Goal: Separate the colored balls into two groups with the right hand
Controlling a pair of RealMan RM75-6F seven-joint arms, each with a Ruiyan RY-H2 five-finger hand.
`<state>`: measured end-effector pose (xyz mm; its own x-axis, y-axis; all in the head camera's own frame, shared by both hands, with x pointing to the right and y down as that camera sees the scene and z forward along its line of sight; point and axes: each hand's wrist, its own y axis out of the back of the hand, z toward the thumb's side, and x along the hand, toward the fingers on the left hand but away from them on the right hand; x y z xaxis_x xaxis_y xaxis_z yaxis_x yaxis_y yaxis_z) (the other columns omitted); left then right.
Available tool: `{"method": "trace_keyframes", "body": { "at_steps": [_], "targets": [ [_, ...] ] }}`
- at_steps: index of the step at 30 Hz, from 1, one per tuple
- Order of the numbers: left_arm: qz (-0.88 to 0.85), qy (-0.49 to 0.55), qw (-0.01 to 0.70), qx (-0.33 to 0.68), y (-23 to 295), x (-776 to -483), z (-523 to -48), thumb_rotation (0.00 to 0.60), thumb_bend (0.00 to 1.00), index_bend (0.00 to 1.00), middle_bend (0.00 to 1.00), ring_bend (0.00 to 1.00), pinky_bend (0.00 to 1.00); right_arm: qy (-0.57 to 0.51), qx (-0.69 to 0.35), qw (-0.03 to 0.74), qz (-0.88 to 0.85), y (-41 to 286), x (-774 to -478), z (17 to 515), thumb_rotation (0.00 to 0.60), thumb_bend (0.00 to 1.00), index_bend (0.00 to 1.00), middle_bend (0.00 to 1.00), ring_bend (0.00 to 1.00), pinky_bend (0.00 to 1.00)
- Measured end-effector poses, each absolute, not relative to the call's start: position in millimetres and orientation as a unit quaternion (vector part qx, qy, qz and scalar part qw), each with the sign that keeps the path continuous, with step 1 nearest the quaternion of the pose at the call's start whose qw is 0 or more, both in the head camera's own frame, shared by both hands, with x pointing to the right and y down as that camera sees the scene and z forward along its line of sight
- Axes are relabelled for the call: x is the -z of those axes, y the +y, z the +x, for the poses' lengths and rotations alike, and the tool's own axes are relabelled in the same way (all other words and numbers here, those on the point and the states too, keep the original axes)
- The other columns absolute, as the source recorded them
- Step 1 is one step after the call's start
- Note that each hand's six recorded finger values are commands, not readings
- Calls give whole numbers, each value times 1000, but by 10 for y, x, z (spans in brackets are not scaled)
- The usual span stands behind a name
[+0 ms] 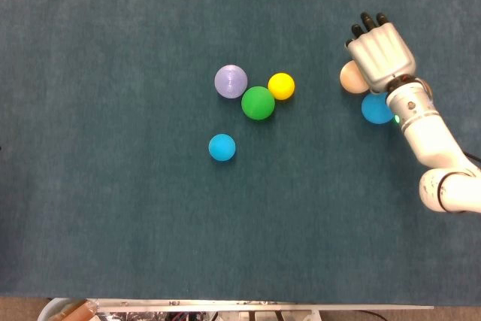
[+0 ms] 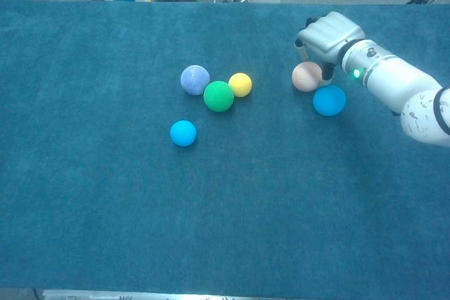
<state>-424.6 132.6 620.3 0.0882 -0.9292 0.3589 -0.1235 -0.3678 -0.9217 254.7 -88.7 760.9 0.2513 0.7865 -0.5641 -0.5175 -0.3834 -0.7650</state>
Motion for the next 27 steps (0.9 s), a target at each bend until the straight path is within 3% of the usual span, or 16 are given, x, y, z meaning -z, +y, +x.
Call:
{"method": "trace_keyframes", "body": {
  "at_steps": [14, 27],
  "targets": [
    [-633, 416, 381, 531, 1317, -6190, -4237, 600, 443, 315, 219, 209, 195, -132, -582, 535, -599, -884, -7496, 2460, 600, 17, 367, 272, 112, 191],
    [-627, 421, 382, 533, 1351, -6147, -4273, 600, 443, 315, 219, 209, 195, -135, -461, 570, -666, -579, -7042, 1710, 600, 16, 367, 272, 112, 191]
  ]
}}
